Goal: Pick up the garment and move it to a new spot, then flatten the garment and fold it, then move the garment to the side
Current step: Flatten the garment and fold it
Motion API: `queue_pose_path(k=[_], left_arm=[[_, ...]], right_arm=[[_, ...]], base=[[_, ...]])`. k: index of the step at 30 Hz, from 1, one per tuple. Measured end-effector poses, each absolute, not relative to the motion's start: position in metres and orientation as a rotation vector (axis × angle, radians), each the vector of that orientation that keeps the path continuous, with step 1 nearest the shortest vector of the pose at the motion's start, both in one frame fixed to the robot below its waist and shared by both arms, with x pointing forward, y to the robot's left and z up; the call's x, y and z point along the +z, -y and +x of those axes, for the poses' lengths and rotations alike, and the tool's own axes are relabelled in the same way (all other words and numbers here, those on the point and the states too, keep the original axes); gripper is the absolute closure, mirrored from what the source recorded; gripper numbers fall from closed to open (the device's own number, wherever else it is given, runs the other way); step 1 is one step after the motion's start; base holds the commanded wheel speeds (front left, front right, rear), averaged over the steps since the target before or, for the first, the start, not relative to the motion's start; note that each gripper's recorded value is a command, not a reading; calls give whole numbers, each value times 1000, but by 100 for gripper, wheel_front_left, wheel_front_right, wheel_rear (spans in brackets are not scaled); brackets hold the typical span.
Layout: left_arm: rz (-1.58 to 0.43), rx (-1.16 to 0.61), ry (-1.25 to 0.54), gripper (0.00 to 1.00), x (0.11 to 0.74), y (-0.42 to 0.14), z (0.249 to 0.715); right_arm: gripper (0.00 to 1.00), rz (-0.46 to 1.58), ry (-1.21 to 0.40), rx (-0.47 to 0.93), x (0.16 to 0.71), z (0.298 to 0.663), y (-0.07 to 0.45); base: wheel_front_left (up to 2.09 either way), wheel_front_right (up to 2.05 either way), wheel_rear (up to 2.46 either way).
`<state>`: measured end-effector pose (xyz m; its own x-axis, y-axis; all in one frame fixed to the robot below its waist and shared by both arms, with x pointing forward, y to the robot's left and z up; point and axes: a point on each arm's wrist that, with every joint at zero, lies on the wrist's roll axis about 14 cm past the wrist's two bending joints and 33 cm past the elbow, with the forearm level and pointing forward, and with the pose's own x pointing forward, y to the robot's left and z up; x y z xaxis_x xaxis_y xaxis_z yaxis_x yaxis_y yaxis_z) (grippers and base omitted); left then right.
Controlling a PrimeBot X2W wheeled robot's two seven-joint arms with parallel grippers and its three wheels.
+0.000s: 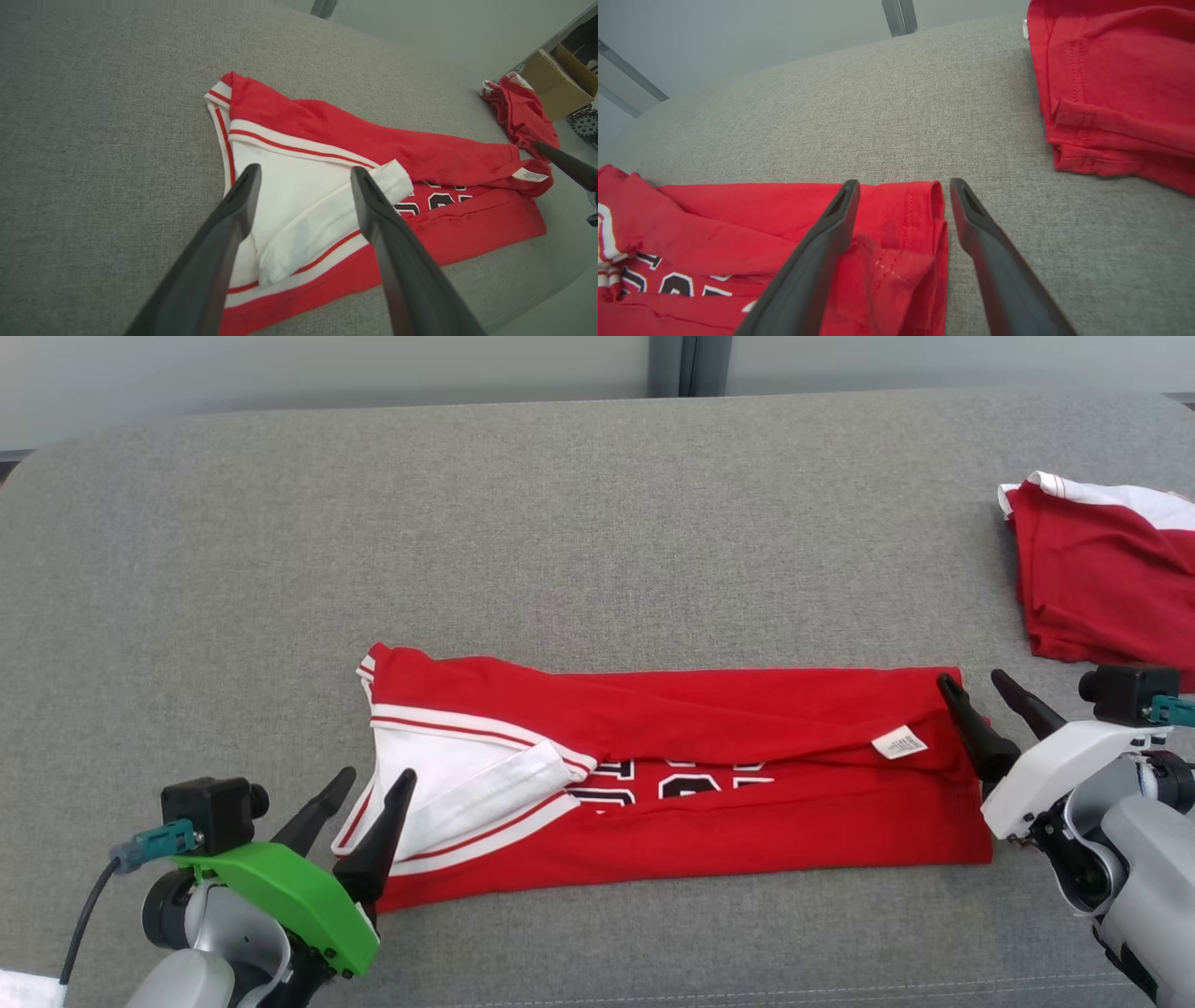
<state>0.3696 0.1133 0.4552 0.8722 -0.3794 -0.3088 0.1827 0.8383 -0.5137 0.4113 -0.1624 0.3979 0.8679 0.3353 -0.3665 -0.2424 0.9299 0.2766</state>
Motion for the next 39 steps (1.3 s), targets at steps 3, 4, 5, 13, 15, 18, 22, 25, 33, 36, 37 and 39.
queue_pose_path(k=[3, 4, 5, 13, 15, 18, 22, 25, 33, 36, 37, 39], left_arm=[[-481, -307, -375, 0, 463, -114, 373], [-480, -305, -361, 0, 466, -114, 374], [-482, -304, -345, 0, 469, -115, 375], [-442, -314, -288, 0, 478, -109, 378], [-439, -318, -287, 0, 478, -106, 377], [-447, -337, -286, 0, 479, -99, 376], [-466, -333, -285, 0, 479, -97, 375], [-467, -322, -280, 0, 479, -99, 375], [-463, -312, -277, 0, 478, -102, 374], [-461, -300, -281, 0, 477, -104, 373], [-461, -299, -281, 0, 477, -104, 373], [-461, -296, -278, 0, 477, -105, 373]], right_arm=[[0, 261, -428, 277, 396, 409, 166], [0, 271, -435, 270, 393, 406, 166], [0, 281, -444, 263, 391, 403, 167], [0, 324, -501, 228, 373, 386, 166], [0, 326, -523, 218, 369, 383, 169], [0, 345, -544, 196, 364, 383, 171], [0, 369, -574, 185, 358, 383, 169], [0, 386, -595, 186, 354, 382, 164], [0, 440, -657, 171, 347, 379, 160], [0, 473, -682, 167, 345, 378, 157], [0, 488, -684, 165, 346, 378, 155], [0, 497, -689, 170, 346, 378, 153]], base=[[0, 0, 0], [0, 0, 0], [0, 0, 0], [0, 0, 0], [0, 0, 0], [0, 0, 0], [0, 0, 0], [0, 0, 0], [0, 0, 0], [0, 0, 0], [0, 0, 0], [0, 0, 0]])
